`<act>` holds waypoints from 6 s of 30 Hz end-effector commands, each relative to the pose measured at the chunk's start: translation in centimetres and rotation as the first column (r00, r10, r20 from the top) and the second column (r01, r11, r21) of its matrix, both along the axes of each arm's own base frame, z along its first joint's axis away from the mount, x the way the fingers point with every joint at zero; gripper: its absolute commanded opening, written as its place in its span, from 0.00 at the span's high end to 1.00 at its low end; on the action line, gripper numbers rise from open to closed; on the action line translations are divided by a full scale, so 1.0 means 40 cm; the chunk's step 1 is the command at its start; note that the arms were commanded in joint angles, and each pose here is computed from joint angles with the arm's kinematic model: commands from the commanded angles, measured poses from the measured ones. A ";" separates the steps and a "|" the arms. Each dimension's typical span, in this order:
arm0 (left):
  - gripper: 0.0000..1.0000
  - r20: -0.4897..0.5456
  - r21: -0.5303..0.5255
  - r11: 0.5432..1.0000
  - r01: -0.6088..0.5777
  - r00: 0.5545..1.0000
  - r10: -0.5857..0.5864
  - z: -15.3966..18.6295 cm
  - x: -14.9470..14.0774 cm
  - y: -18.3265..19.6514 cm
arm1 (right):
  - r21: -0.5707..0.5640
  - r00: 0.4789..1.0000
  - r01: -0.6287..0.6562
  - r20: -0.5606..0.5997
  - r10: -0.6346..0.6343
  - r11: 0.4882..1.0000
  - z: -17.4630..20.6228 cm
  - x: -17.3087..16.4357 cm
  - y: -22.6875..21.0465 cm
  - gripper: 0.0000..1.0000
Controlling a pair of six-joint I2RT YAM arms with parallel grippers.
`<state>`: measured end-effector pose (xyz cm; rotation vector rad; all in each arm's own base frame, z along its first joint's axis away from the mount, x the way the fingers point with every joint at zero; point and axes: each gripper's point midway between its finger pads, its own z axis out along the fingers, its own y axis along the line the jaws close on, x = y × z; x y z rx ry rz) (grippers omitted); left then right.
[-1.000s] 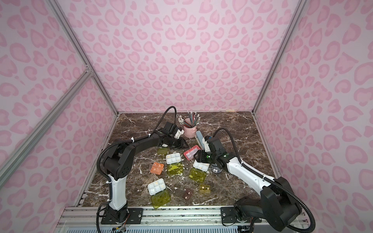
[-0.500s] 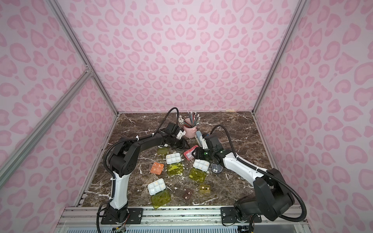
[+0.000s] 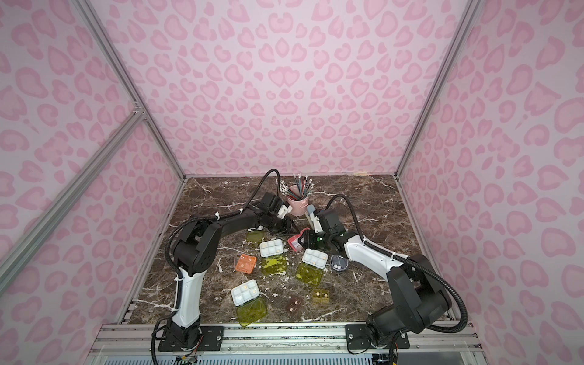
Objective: Close pillboxes
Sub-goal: Close the lid on the pillbox, then pick up the pillbox at the center of the board.
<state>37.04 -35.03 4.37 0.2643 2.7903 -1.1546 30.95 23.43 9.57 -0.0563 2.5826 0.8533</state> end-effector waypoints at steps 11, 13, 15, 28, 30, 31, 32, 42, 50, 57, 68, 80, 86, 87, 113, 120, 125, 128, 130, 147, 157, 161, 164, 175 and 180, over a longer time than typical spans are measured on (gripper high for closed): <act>0.73 -0.002 -0.029 0.999 0.030 1.000 -0.030 0.002 -0.013 -0.028 | 0.015 0.999 -0.024 0.022 0.023 1.000 -0.005 0.027 0.024 0.45; 0.73 -0.001 -0.022 0.999 0.026 1.000 -0.026 0.002 -0.012 -0.026 | 0.015 1.000 -0.024 0.018 0.023 1.000 -0.010 0.027 0.024 0.45; 0.73 -0.001 -0.019 1.000 0.023 1.000 -0.023 0.003 -0.011 -0.023 | 0.017 1.000 -0.023 0.020 0.023 1.000 -0.010 0.027 0.025 0.45; 0.71 0.029 0.012 1.000 -0.005 1.000 0.004 0.049 0.001 0.018 | 0.026 0.999 -0.024 0.037 0.023 0.999 0.008 0.026 0.024 0.44; 0.70 0.035 0.017 1.000 -0.006 0.999 0.005 0.057 0.000 0.023 | 0.027 0.999 -0.022 0.039 0.021 0.999 0.010 0.024 0.022 0.44; 0.70 0.038 0.019 1.000 -0.007 0.999 0.006 0.061 0.000 0.026 | 0.027 0.999 -0.022 0.038 0.021 0.999 0.010 0.023 0.022 0.44; 0.70 0.038 0.022 1.000 -0.008 0.999 0.007 0.063 -0.001 0.028 | 0.029 0.999 -0.021 0.041 0.020 0.999 0.012 0.022 0.022 0.44; 0.69 0.046 0.017 1.000 -0.012 0.999 0.012 0.092 -0.015 0.037 | 0.028 0.998 -0.016 0.057 0.015 0.999 0.028 0.010 0.011 0.44; 0.68 0.038 0.014 1.000 -0.017 0.999 0.017 0.114 -0.054 0.060 | 0.017 0.998 -0.007 0.055 0.006 1.000 0.018 0.000 -0.005 0.41; 0.67 0.045 0.015 1.000 -0.013 0.999 0.012 0.139 -0.096 0.087 | 0.013 0.999 -0.003 0.045 0.003 1.000 0.002 -0.005 -0.009 0.41; 0.54 -0.004 -0.028 0.999 -0.027 1.000 0.027 0.128 -0.122 0.073 | -0.012 0.999 0.032 0.008 -0.032 0.999 -0.045 0.019 -0.055 0.35; 0.39 -0.054 -0.042 0.999 -0.014 0.998 0.012 0.109 -0.188 0.014 | -0.069 1.000 0.028 0.007 -0.028 0.997 -0.087 0.095 -0.078 0.33; 0.38 -0.083 -0.039 0.999 -0.019 0.996 0.015 0.078 -0.201 -0.008 | -0.122 0.999 0.038 0.018 -0.036 0.992 -0.102 0.133 -0.091 0.32; 0.38 -0.085 -0.039 0.999 -0.019 0.996 0.015 0.074 -0.201 -0.011 | -0.133 0.999 0.042 0.024 -0.039 0.990 -0.102 0.141 -0.093 0.32; 0.37 -0.075 -0.011 0.998 -0.061 0.995 0.060 0.021 -0.129 -0.001 | 0.046 0.996 -0.044 -0.075 0.048 0.998 -0.171 0.143 -0.081 0.31; 0.37 -0.081 -0.006 0.998 -0.061 0.995 0.060 0.004 -0.112 0.005 | 0.152 0.991 -0.083 -0.091 0.097 0.985 -0.169 0.115 -0.055 0.35; 0.37 -0.081 -0.009 0.998 -0.059 0.995 0.058 -0.001 -0.108 0.003 | 0.219 0.991 -0.080 -0.092 0.102 0.973 -0.158 0.104 -0.047 0.40; 0.38 -0.086 -0.008 0.998 -0.059 0.995 0.058 -0.006 -0.108 0.005 | 0.256 0.991 -0.076 -0.090 0.102 0.964 -0.148 0.100 -0.044 0.42; 0.38 -0.090 -0.013 0.998 -0.055 0.994 0.054 -0.008 -0.108 0.004 | 0.265 0.990 -0.079 -0.090 0.106 0.961 -0.146 0.097 -0.042 0.42; 0.38 -0.088 -0.035 0.998 -0.048 0.995 0.044 0.003 -0.108 0.008 | 0.308 0.993 -0.077 -0.062 0.101 0.948 -0.116 0.093 -0.037 0.59; 0.39 -0.082 -0.063 0.994 -0.087 0.993 0.082 0.037 -0.088 0.051 | 0.320 0.994 -0.071 -0.054 0.093 0.945 -0.112 0.083 -0.043 0.69; 0.39 -0.073 -0.071 0.993 -0.096 0.993 0.091 0.059 -0.080 0.065 | 0.336 0.995 -0.060 -0.050 0.081 0.940 -0.108 0.081 -0.049 0.69; 0.39 -0.062 -0.082 0.991 -0.101 0.993 0.096 0.076 -0.073 0.071 | 0.356 0.996 -0.052 -0.049 0.074 0.933 -0.102 0.080 -0.053 0.70; 0.39 -0.055 -0.118 0.988 -0.104 0.994 0.098 0.114 -0.074 0.077 | 0.453 0.999 -0.007 -0.044 0.030 0.891 -0.066 0.079 -0.080 0.72; 0.38 -0.071 -0.164 0.981 -0.107 0.993 0.096 0.124 -0.079 0.067 | 0.500 0.999 0.005 -0.032 0.013 0.866 -0.030 0.080 -0.088 0.73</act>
